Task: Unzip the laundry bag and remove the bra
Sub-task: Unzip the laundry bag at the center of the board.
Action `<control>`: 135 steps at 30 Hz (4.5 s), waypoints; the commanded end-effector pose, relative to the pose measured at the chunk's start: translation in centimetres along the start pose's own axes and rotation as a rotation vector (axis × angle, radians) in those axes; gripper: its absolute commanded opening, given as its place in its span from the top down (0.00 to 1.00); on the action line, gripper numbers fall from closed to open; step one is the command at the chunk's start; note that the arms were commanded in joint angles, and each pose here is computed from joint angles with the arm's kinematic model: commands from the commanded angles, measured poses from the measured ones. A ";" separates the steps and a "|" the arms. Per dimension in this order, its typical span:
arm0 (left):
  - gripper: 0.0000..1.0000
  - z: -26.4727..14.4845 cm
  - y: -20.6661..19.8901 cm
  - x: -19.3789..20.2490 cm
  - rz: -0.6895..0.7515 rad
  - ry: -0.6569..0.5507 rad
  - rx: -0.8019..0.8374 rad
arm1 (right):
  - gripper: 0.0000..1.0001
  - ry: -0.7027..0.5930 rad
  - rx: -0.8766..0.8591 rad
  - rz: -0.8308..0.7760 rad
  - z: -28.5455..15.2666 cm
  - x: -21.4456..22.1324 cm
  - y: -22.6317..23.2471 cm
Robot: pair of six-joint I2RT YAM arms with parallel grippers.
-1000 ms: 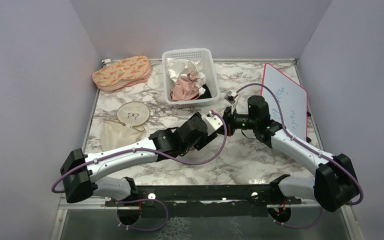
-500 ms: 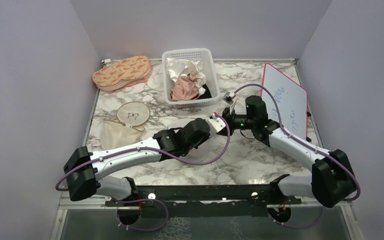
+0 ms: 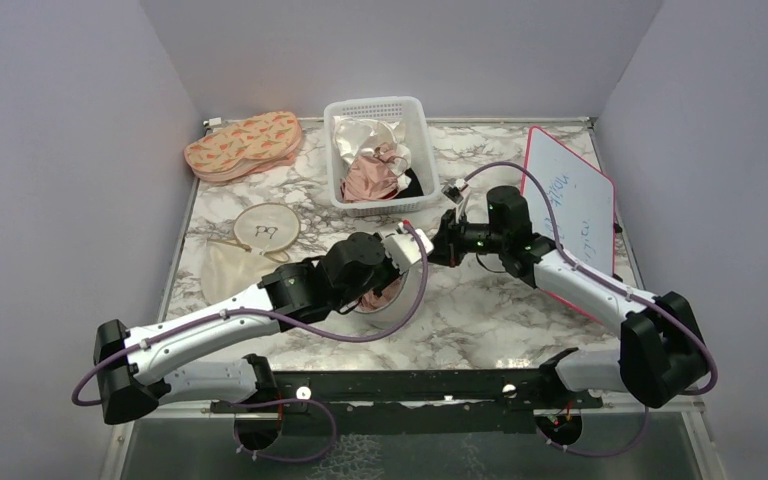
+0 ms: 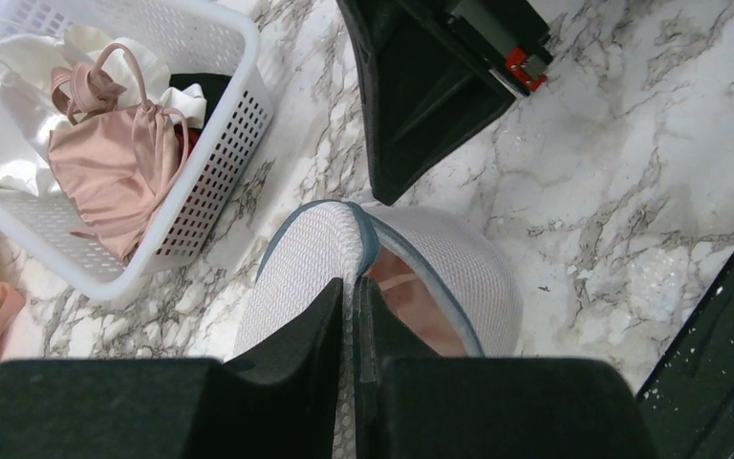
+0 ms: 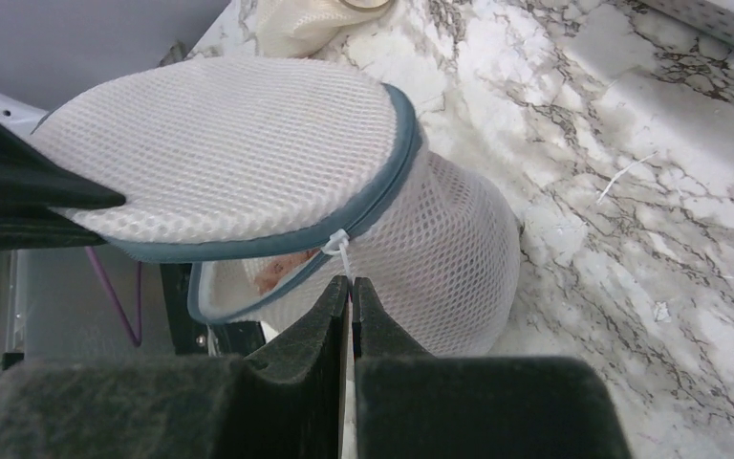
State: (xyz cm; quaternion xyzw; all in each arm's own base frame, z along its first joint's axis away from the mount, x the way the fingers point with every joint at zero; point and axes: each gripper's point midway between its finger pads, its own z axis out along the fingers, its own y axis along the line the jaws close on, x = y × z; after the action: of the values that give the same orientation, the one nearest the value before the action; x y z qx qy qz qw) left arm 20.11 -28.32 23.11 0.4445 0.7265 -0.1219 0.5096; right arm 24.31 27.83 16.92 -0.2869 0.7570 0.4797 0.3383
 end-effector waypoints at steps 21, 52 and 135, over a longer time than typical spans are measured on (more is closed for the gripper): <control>1.00 -4.9 -0.6 -7.1 -0.015 -0.242 0.132 | 0.99 0.013 -0.112 -0.144 2.5 -2.5 -0.5; 1.00 -5.8 -0.2 -8.7 0.037 -0.346 0.120 | 0.99 -0.021 -0.225 -0.213 3.7 -4.2 1.4; 1.00 -2.3 -2.7 -0.5 -0.168 -0.001 0.127 | 0.99 -0.055 0.065 -0.059 1.1 -2.0 -1.5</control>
State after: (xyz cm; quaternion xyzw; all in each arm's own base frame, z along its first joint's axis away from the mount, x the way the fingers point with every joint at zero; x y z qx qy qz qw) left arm 17.68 -28.08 20.95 0.3919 0.7789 -0.1720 0.4585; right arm 24.98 27.46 15.21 -0.2537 0.7864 0.4497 0.3392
